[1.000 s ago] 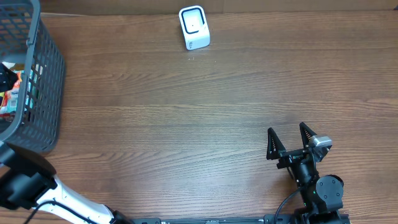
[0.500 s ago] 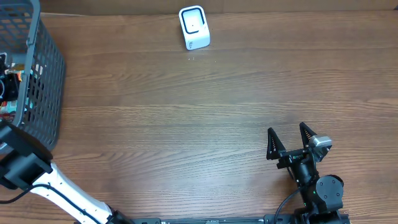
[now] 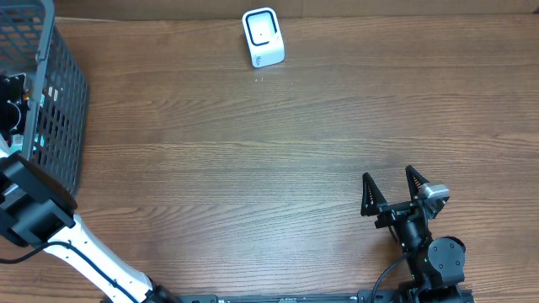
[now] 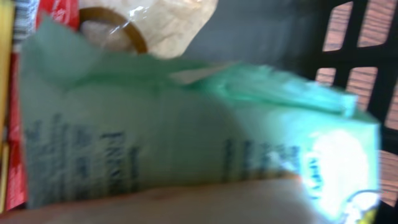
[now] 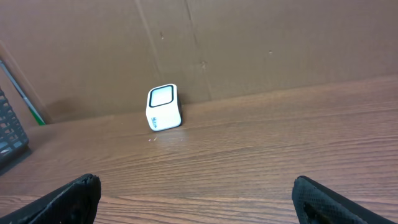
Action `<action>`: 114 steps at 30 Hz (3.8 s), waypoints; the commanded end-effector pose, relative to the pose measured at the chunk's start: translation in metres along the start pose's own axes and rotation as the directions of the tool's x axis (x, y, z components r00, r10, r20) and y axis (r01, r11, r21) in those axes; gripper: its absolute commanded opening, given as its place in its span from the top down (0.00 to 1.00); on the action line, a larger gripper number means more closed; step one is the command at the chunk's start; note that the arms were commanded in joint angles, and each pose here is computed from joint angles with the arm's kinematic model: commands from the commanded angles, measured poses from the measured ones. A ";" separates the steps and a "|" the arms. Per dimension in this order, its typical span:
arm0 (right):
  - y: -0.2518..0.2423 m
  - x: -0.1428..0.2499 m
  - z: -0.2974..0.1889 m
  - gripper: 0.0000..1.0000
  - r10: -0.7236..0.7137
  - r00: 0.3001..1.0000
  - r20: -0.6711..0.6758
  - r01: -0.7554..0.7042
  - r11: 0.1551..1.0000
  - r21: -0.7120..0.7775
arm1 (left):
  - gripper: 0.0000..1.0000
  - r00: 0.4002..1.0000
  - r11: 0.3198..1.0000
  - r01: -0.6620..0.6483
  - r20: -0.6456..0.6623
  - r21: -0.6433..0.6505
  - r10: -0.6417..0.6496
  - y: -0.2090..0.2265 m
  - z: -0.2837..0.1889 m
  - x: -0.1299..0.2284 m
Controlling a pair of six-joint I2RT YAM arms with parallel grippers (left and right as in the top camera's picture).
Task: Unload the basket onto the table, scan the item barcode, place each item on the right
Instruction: 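Lower the left gripper into the basket and grasp snack packets, then lift the packets out and carry them toward the table center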
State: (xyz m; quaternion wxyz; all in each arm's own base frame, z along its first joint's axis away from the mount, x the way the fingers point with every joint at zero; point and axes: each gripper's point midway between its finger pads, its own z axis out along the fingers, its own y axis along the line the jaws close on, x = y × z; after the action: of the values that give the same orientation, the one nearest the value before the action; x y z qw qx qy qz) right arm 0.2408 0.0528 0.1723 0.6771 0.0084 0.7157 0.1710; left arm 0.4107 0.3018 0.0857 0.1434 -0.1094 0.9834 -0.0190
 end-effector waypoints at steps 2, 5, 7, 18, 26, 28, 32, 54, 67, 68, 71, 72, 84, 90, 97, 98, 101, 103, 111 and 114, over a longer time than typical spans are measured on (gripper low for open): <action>-0.002 0.001 0.000 0.00 0.007 1.000 0.006 -0.007 1.000 0.009 | 0.01 0.999 0.999 0.035 -0.034 -0.027 -0.036 0.005 0.006 0.007; -0.002 0.001 0.000 0.00 0.006 1.000 0.006 -0.006 1.000 0.008 | 0.02 0.998 0.999 0.038 -0.047 -0.021 -0.038 0.004 0.013 0.011; -0.002 0.001 0.000 0.00 0.007 1.000 0.006 -0.007 1.000 0.008 | 0.03 0.998 0.999 0.040 -0.051 -0.020 -0.041 0.004 0.016 0.013; -0.002 0.001 0.000 0.00 0.007 1.000 0.006 -0.007 1.000 0.009 | 0.36 0.995 0.996 0.087 -0.045 -0.025 -0.088 0.005 0.018 0.012; -0.002 0.001 0.000 0.00 0.007 1.000 0.006 -0.007 1.000 0.008 | 0.55 0.994 0.993 0.112 0.002 -0.023 -0.112 0.002 0.001 -0.001; -0.002 0.001 0.000 0.00 0.007 1.000 0.006 -0.007 1.000 0.008 | 0.55 0.993 0.993 0.113 0.027 -0.017 -0.113 0.001 -0.008 -0.007; -0.002 0.001 0.000 0.00 0.007 1.000 0.006 -0.007 1.000 0.008 | 0.55 0.990 0.992 0.127 0.062 -0.025 -0.125 0.000 -0.024 -0.013; -0.002 0.001 0.000 0.00 0.007 1.000 0.006 -0.007 1.000 0.009 | 0.54 0.846 0.966 0.247 0.504 -0.081 -0.174 -0.040 -0.242 -0.041; -0.002 0.001 0.000 0.00 0.007 1.000 0.006 -0.007 1.000 0.009 | 0.54 0.755 0.998 0.063 0.655 -0.019 -0.035 -0.196 -0.357 -0.001; -0.002 0.001 0.000 0.00 0.007 1.000 0.006 -0.007 1.000 0.009 | 0.55 0.770 0.999 0.039 0.638 -0.017 -0.019 -0.213 -0.354 0.004; -0.002 0.001 0.000 0.00 0.007 1.000 0.006 -0.007 1.000 0.008 | 0.56 0.817 0.999 -0.049 0.574 -0.005 0.043 -0.265 -0.338 0.018; -0.002 0.001 0.000 0.00 0.007 1.000 0.006 -0.007 1.000 0.008 | 0.56 0.830 0.997 -0.071 0.555 0.004 0.057 -0.281 -0.332 0.023; -0.002 0.001 0.000 0.00 0.007 1.000 0.006 -0.007 1.000 0.008 | 0.55 0.941 0.940 -0.303 0.207 0.155 0.269 -0.484 -0.200 0.080; -0.002 0.001 0.000 0.00 0.006 1.000 0.006 -0.006 1.000 0.009 | 0.57 0.941 0.923 -0.335 0.015 0.190 0.338 -0.579 -0.099 0.136; -0.002 0.001 0.000 0.00 0.007 1.000 0.006 -0.007 1.000 0.009 | 0.61 0.925 0.904 -0.360 -0.038 0.229 0.378 -0.643 -0.039 0.188; -0.002 0.001 0.000 0.00 0.007 1.000 0.006 -0.007 1.000 0.008 | 0.62 0.932 0.912 -0.341 -0.046 0.229 0.360 -0.648 -0.033 0.192; -0.002 0.001 0.000 0.00 0.007 1.000 0.006 -0.007 1.000 0.008 | 0.65 0.951 0.934 -0.279 -0.071 0.226 0.301 -0.656 -0.023 0.201; -0.002 0.001 0.000 0.00 0.007 1.000 0.006 -0.007 1.000 0.008 | 0.67 0.957 0.942 -0.249 -0.094 0.224 0.275 -0.660 -0.019 0.211; -0.002 0.001 0.000 0.00 0.007 1.000 0.006 -0.007 1.000 0.009 | 0.64 0.940 0.932 -0.305 -0.099 0.195 0.328 -0.671 -0.008 0.240; -0.002 0.001 0.000 0.00 0.007 1.000 0.006 -0.007 1.000 0.008 | 0.59 0.935 0.927 -0.320 -0.095 0.194 0.343 -0.674 -0.009 0.247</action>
State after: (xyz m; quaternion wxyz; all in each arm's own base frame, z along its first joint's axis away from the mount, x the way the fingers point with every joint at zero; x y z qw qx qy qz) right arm 0.2408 0.0529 0.1722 0.6770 0.0083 0.7158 0.1711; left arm 0.3240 -0.4006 0.0702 0.0808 0.0751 0.9900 -0.0876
